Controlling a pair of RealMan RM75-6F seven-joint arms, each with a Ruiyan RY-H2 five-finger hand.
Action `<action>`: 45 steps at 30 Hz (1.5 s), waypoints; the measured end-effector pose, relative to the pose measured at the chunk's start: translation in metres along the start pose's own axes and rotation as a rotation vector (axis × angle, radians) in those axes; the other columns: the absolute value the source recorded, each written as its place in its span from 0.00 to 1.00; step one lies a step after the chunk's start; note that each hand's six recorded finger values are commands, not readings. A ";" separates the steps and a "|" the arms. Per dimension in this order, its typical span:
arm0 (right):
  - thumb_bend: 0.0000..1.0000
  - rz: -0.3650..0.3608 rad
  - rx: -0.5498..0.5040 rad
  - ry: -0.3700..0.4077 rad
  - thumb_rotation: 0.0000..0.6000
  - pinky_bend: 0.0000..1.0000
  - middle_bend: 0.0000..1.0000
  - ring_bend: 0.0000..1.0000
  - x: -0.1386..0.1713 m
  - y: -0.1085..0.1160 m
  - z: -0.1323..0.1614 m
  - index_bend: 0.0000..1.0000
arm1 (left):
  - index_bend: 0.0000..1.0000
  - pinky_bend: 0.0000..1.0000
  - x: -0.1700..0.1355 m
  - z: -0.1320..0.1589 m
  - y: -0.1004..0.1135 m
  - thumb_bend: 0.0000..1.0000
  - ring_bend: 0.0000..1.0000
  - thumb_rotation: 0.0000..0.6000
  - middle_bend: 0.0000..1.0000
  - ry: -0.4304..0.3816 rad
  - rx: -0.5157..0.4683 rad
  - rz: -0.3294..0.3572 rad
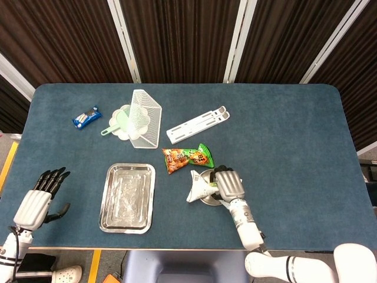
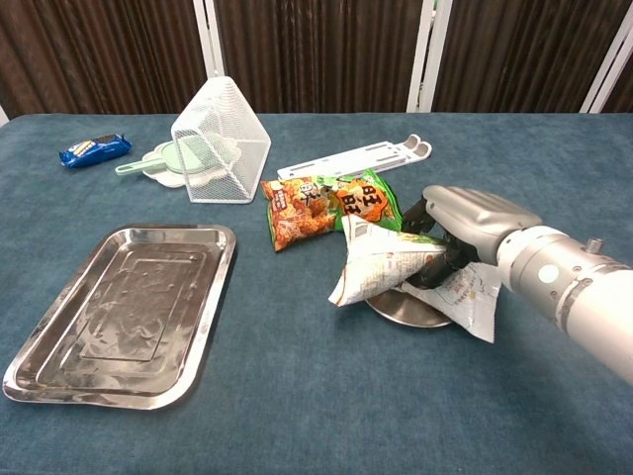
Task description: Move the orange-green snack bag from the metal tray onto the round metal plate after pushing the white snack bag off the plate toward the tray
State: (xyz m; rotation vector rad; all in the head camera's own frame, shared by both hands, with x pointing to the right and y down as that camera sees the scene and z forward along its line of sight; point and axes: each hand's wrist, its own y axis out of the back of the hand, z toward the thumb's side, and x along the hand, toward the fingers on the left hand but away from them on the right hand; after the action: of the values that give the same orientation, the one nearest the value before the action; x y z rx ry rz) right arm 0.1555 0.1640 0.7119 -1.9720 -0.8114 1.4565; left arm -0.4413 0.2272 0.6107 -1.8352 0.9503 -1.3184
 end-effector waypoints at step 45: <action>0.32 -0.013 0.034 0.194 1.00 0.05 0.13 0.00 0.025 0.059 0.039 0.00 | 0.00 0.03 0.002 -0.010 0.004 0.37 0.00 1.00 0.00 0.043 0.030 0.033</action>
State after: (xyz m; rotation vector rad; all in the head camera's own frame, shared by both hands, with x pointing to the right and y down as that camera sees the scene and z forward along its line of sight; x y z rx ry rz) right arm 0.1324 0.1462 0.6434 -2.0407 -0.7081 1.2397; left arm -0.4512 0.2220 0.6105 -1.7678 0.9741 -1.3494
